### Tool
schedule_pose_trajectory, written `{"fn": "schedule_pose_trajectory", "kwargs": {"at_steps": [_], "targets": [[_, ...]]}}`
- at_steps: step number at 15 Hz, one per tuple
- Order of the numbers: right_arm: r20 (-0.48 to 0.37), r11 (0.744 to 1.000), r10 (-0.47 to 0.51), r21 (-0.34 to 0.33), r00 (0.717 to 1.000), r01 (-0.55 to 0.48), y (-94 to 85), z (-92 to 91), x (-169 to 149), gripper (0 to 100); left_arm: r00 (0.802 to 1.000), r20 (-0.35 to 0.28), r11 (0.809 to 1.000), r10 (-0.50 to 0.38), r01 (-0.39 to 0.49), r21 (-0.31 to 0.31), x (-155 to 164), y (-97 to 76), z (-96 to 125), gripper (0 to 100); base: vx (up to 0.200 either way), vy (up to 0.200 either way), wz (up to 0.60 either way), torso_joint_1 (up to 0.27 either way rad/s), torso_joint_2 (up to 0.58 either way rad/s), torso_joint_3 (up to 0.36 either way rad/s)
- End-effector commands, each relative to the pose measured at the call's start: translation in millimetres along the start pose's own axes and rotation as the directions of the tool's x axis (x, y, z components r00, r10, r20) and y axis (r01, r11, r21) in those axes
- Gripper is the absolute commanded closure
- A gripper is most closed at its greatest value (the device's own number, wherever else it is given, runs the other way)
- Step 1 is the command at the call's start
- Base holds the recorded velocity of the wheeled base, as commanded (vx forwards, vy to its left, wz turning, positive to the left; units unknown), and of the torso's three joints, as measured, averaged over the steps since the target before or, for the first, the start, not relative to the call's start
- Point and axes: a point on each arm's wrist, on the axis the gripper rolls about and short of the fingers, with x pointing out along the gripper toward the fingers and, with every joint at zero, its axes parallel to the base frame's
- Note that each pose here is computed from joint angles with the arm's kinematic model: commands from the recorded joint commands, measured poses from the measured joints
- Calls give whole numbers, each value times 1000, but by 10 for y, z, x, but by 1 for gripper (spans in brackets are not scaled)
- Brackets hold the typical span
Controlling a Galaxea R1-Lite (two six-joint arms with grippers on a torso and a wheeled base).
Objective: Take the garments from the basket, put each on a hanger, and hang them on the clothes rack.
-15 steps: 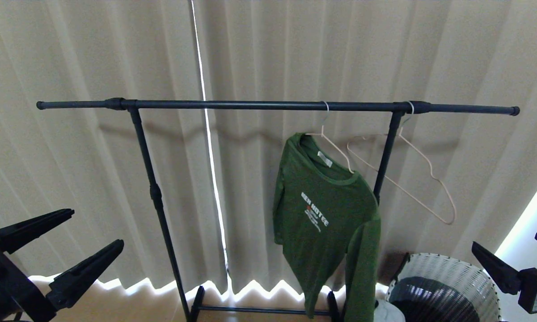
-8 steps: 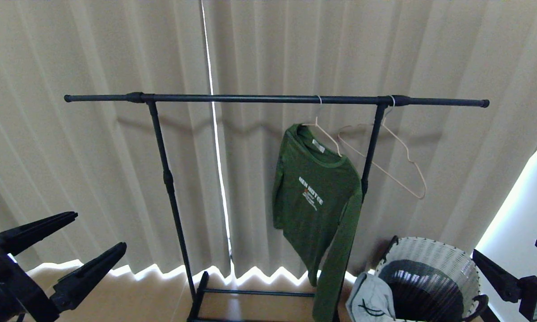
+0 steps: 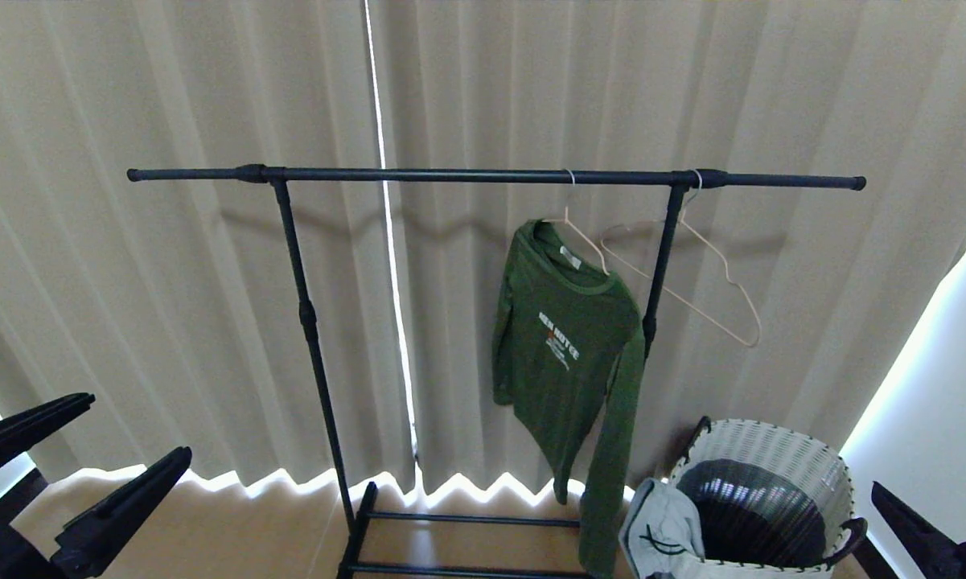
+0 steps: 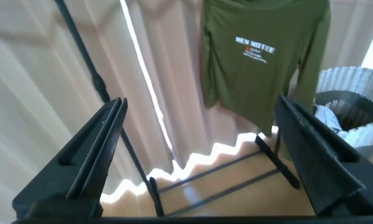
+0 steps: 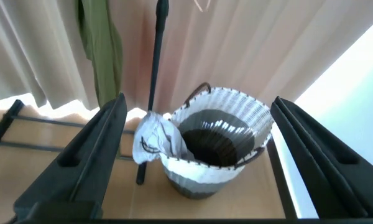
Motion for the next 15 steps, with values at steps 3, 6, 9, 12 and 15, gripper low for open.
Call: {"fn": "schedule_pose_trajectory", "kwargs": {"at_steps": [3, 6, 9, 12, 15], "targets": [[-37, 999, -31, -17, 999, 30, -44, -247, -85, 0, 996, -26, 996, 91, -91, -9, -150, -20, -166, 0, 0, 0, 0, 0, 0, 0], [-127, 997, -65, -44, 990, 59, -66, -384, -90, 0, 996, -43, 996, 84, -85, -16, -120, -10, -175, 0, 0, 0, 0, 0, 0, 0], [-113, 999, -28, -32, 993, 25, -83, -415, -155, 0, 994, -86, 997, 71, -73, -24, -13, 27, -178, 0, 0, 0, 0, 0, 0, 0], [-114, 999, -11, -32, 993, 8, -106, -477, -231, 0, 992, -105, 997, 67, -71, -32, 21, 37, -193, 0, 0, 0, 0, 0, 0, 0], [-127, 999, -9, -36, 992, 5, -116, -520, -265, 0, 992, -109, 997, 66, -70, -32, 21, 35, -203, 0, 0, 0, 0, 0, 0, 0]]}}
